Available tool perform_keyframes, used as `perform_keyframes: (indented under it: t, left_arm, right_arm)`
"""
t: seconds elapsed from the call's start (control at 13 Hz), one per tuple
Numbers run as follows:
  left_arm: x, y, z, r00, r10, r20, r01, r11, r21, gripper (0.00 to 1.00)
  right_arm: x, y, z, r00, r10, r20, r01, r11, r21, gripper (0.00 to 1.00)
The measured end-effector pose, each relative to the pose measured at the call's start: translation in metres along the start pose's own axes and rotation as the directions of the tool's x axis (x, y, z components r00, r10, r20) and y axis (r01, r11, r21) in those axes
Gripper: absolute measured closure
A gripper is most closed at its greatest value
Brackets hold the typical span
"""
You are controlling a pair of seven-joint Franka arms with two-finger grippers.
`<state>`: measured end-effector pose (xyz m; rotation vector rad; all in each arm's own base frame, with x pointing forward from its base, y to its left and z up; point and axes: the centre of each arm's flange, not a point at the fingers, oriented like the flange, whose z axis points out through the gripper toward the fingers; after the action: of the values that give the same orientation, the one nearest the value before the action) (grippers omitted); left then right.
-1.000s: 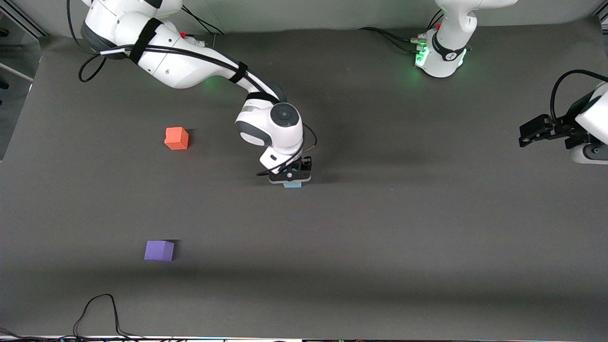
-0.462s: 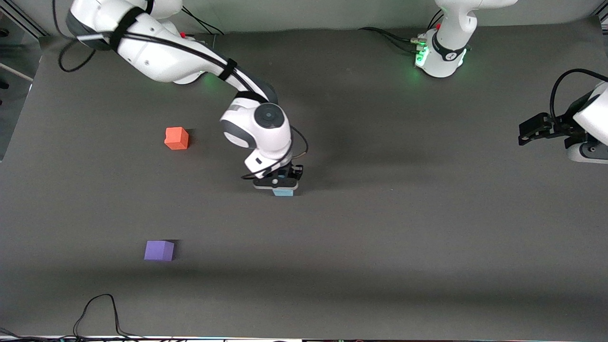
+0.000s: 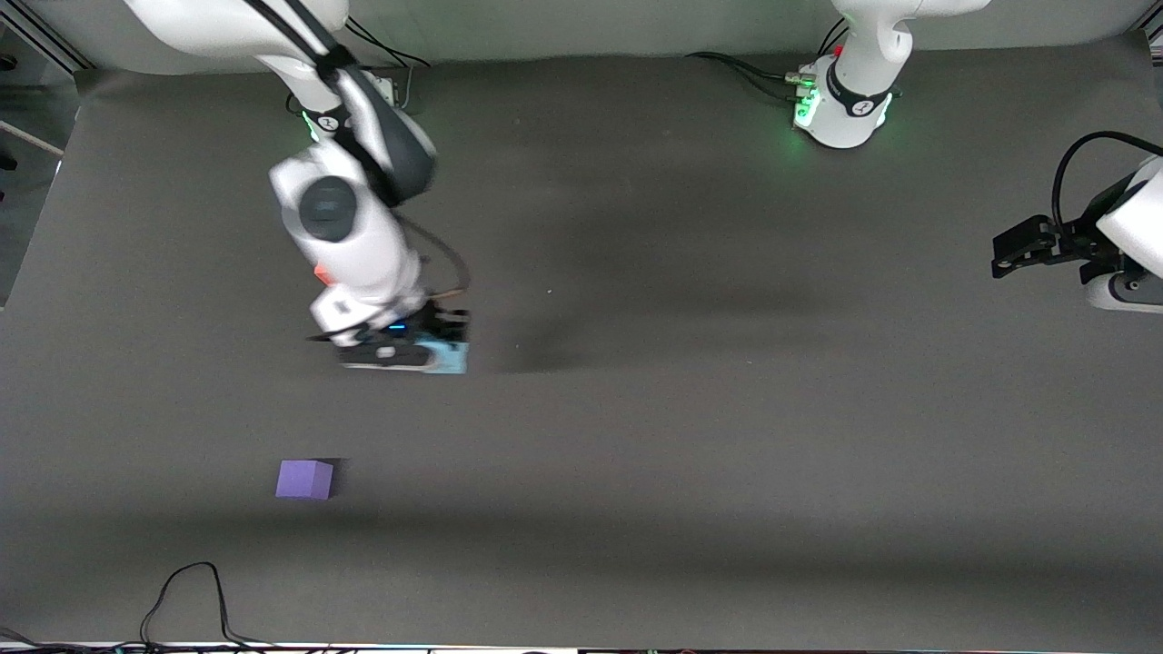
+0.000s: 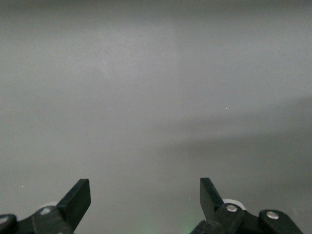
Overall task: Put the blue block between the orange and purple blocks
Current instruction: 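Carry the blue cube with the right gripper toward the orange cube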
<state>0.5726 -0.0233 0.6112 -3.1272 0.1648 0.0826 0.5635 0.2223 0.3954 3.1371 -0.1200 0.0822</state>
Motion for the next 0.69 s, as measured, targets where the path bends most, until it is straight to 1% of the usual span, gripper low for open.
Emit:
perform_keyframes:
  t: [0.08, 0.15, 0.23, 0.31, 0.38, 0.54, 0.69]
  left_arm:
    - [0.0, 0.0, 0.0, 1.0, 0.0, 0.0, 0.0, 1.0, 0.0, 0.0]
    - [0.0, 0.0, 0.0, 1.0, 0.0, 0.0, 0.0, 1.0, 0.0, 0.0]
    - [0.0, 0.0, 0.0, 1.0, 0.0, 0.0, 0.0, 1.0, 0.0, 0.0]
    - [0.0, 0.0, 0.0, 1.0, 0.0, 0.0, 0.0, 1.0, 0.0, 0.0]
    - [0.0, 0.0, 0.0, 1.0, 0.0, 0.0, 0.0, 1.0, 0.0, 0.0]
    - [0.0, 0.001, 0.0, 1.0, 0.001, -0.001, -0.001, 1.0, 0.0, 0.0]
    - [0.0, 0.001, 0.0, 1.0, 0.002, -0.002, -0.002, 1.0, 0.0, 0.0]
  right_arm:
    - [0.004, 0.043, -0.003, 1.0, -0.011, 0.006, 0.011, 1.0, -0.015, 0.45]
    - [0.004, 0.081, 0.006, 1.0, -0.02, 0.022, 0.021, 0.999, -0.031, 0.46]
    - [0.001, 0.112, 0.024, 0.999, -0.029, 0.028, 0.03, 0.999, -0.037, 0.48]
    - [-0.005, 0.138, 0.049, 0.999, -0.039, 0.022, 0.04, 0.999, -0.037, 0.48]
    - [-0.014, 0.159, 0.078, 0.999, -0.048, 0.014, 0.048, 0.998, -0.035, 0.48]
    - [-0.029, 0.174, 0.126, 0.998, -0.056, 0.012, 0.057, 0.998, -0.027, 0.48]
    - [-0.03, 0.187, 0.156, 0.998, -0.069, 0.007, 0.069, 0.997, -0.025, 0.48]
